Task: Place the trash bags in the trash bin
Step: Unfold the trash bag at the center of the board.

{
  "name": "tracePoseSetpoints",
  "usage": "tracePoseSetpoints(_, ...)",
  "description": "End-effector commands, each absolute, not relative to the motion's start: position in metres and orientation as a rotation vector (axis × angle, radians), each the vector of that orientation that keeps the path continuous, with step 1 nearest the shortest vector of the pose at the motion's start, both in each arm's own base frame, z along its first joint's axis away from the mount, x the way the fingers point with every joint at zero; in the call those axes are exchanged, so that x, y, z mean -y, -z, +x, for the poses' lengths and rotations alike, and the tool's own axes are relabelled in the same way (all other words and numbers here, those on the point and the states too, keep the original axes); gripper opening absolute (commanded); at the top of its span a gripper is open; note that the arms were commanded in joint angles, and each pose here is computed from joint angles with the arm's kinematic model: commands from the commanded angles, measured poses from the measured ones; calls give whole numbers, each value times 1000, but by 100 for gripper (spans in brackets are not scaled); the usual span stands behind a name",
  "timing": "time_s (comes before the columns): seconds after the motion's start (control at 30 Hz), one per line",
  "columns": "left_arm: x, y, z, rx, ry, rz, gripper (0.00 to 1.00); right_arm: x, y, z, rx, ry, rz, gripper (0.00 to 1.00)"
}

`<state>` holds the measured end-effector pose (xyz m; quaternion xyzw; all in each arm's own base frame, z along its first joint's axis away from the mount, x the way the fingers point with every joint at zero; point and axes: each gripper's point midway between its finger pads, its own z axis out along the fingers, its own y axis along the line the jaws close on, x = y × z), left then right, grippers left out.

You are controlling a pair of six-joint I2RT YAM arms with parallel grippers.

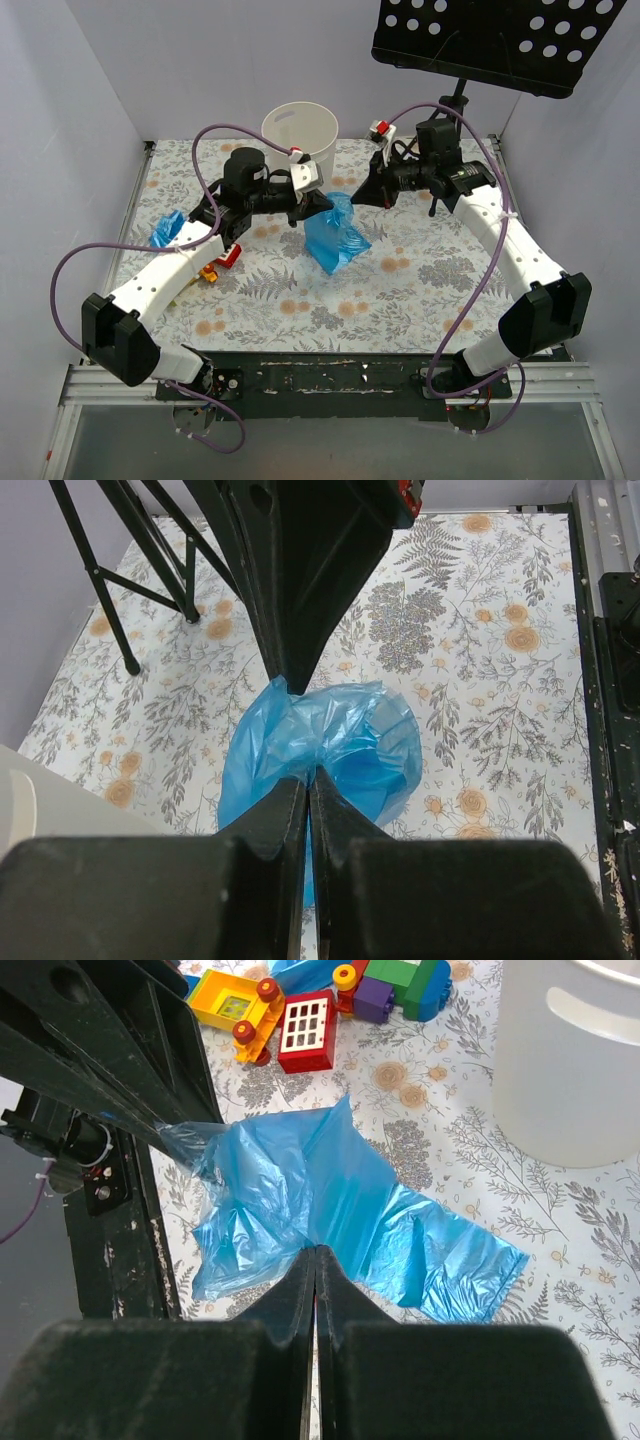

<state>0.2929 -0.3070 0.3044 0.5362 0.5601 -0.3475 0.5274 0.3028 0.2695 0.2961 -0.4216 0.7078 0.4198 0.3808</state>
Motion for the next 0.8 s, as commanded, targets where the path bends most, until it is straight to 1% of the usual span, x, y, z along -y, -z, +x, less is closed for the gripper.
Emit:
tracePoseSetpoints(0.0,306,-316,290,-1306,809,1278,0,-272,-313,299,-1743,-1083,-1073,1)
tracePoseSetpoints(0.1,306,-316,291,-1311,818,1275,0,-271,-314,302,-1756,-1068,-1051,1)
tracePoseSetpoints(0.33,304,-320,290,-1300,795,1274,0,-230,-304,350,-1883,-657,-860,1)
tracePoseSetpoints(0.4,303,-320,289,-1301,794,1273,0,-224,-304,355,-1898,-612,-822,1)
tracePoseSetpoints(0.47,303,-318,288,-1302,799,1276,0,-227,-311,352,-1879,-659,-822,1)
tracePoseSetpoints(0.5,303,-318,288,-1301,803,1279,0,-235,-320,342,-1832,-770,-863,6)
tracePoseSetpoints(0.53,304,-317,287,-1301,808,1282,0,-242,-328,334,-1800,-860,-883,21)
tracePoseSetpoints(0.57,304,-318,288,-1298,808,1281,0,-250,-335,325,-1770,-949,-905,32)
tracePoseSetpoints(0.63,306,-318,288,-1297,815,1286,0,-264,-344,308,-1714,-1110,-959,52)
tracePoseSetpoints(0.67,306,-318,288,-1296,817,1287,0,-269,-345,303,-1700,-1160,-979,57)
tracePoseSetpoints(0.77,306,-318,288,-1292,815,1293,0,-279,-343,294,-1677,-1223,-1026,64)
